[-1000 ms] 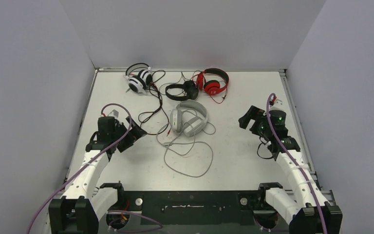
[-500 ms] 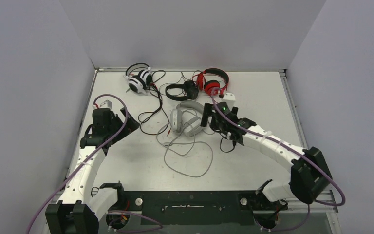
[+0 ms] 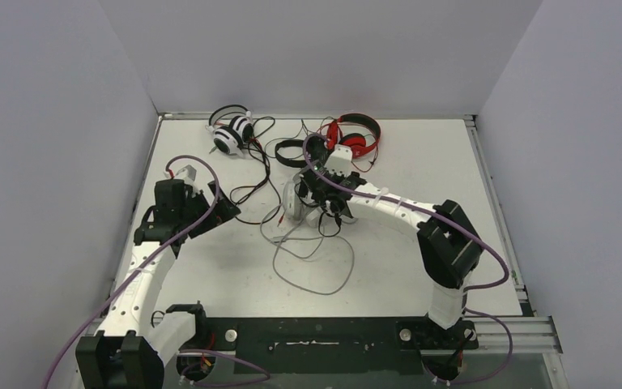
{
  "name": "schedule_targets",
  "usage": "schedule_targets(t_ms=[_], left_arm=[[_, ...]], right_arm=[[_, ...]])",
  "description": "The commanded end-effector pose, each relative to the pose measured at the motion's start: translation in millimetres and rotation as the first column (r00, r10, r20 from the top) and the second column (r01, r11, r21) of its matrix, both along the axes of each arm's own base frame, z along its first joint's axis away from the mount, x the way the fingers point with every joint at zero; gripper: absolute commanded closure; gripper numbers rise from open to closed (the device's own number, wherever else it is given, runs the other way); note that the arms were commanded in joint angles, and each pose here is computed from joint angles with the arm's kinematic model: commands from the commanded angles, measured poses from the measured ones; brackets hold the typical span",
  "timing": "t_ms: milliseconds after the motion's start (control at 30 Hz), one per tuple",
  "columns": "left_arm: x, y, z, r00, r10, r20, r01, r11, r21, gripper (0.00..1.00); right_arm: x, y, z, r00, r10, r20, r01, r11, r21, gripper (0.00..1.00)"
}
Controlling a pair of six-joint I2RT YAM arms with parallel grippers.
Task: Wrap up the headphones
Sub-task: Move the headphones to the center of the board.
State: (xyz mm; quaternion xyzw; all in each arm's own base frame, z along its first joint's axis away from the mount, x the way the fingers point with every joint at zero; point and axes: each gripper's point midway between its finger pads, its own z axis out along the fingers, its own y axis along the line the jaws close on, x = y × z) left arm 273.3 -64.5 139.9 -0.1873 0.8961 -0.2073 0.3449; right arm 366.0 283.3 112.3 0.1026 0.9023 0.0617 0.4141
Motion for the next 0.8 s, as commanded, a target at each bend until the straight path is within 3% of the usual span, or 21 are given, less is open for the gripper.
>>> schedule_targets(t_ms=[0, 167, 367, 567, 767], left_arm=[[10, -13, 37, 0.983, -0.084, 0.165, 0.091, 0.995, -0.034, 0.03], [10, -15, 37, 0.98, -0.092, 0.177, 0.101, 0.994, -0.042, 0.03], [11, -18, 30, 0.984, -0.095, 0.153, 0.104, 0.993, -0.051, 0.03], [12, -26, 25, 0.983, -0.109, 0.147, 0.12, 0.99, -0.07, 0.03], [10, -41, 18, 0.977, -0.16, 0.14, 0.173, 0.981, -0.084, 0.03]], right_arm=[[10, -12, -1, 0.993, -0.119, 0.007, 0.119, 0.992, -0.045, 0.0], [-5, -7, -24, 0.993, -0.087, -0.08, 0.083, 0.996, -0.043, 0.0], [-58, 22, -32, 0.988, 0.004, -0.155, 0.015, 0.993, 0.121, 0.0], [-104, 101, 10, 0.949, 0.305, -0.082, -0.273, 0.923, 0.272, 0.0], [-85, 89, 53, 0.913, 0.407, 0.024, -0.401, 0.884, 0.241, 0.0]])
